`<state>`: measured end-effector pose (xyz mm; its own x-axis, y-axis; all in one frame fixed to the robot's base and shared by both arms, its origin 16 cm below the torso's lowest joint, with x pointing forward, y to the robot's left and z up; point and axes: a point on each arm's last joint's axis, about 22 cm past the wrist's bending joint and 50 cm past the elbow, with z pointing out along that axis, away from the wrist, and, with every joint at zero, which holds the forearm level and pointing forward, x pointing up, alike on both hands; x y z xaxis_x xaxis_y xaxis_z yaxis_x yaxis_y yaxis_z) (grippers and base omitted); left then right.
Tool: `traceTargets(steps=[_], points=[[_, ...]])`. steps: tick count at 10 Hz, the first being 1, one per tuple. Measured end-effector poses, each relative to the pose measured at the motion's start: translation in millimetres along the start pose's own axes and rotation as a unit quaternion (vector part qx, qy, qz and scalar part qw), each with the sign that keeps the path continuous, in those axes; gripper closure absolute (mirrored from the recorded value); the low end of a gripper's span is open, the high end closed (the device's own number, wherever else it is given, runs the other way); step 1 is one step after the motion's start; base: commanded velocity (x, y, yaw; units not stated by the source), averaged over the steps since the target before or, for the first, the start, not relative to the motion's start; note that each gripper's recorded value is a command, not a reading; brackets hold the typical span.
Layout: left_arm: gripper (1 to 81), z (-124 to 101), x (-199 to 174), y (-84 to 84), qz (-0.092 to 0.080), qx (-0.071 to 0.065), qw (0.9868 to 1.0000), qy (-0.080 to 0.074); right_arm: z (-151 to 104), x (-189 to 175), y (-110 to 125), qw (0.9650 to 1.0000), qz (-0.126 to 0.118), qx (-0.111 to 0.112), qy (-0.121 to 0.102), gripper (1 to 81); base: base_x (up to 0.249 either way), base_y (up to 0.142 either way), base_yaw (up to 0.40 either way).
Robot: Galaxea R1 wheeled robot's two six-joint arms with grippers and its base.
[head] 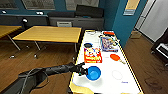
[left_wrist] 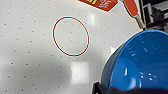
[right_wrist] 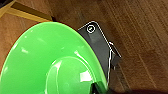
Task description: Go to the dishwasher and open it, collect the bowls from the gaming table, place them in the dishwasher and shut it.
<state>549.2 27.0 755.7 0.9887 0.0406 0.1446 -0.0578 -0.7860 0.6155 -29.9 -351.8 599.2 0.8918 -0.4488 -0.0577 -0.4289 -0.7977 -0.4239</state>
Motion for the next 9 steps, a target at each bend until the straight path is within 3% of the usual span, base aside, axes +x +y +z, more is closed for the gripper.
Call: traceTargets(steps=[1, 2, 4, 6, 7, 9], points=[[81.1, -37, -2, -9.7, 0.015, -0.006, 0.9999, 0.006, 0, -1, -1, 1.0000, 0.000, 0.001, -0.002, 81.1, 0.000, 0.000, 0.000], [81.1, -74, -5, -36.5, 0.016, 0.001, 0.9998, 0.015, 0, -3, 0, 1.0000, 0.001, 0.001, -0.002, 81.1, 0.000, 0.000, 0.000], [81.1, -140, -39, -111.1, 0.006, 0.036, 0.9991, 0.024, 4, -12, -4, 0.9999, 0.005, 0.004, -0.009, 81.1, 0.000, 0.000, 0.000], [81.1, -167, -107, -165.7, -0.017, 0.053, 0.9984, 0.005, 7, -16, -3, 0.9999, 0.004, 0.003, -0.014, 81.1, 0.000, 0.000, 0.000], [81.1, -175, -145, -194.4, -0.038, 0.065, 0.9971, -0.007, 7, -14, 2, 0.9999, 0.002, -0.001, -0.013, 81.1, 0.000, 0.000, 0.000], [81.1, -184, -225, -243.2, -0.080, 0.080, 0.9932, -0.030, 12, -20, 4, 0.9999, 0.003, -0.003, -0.016, 81.1, 0.000, 0.000, 0.000]])
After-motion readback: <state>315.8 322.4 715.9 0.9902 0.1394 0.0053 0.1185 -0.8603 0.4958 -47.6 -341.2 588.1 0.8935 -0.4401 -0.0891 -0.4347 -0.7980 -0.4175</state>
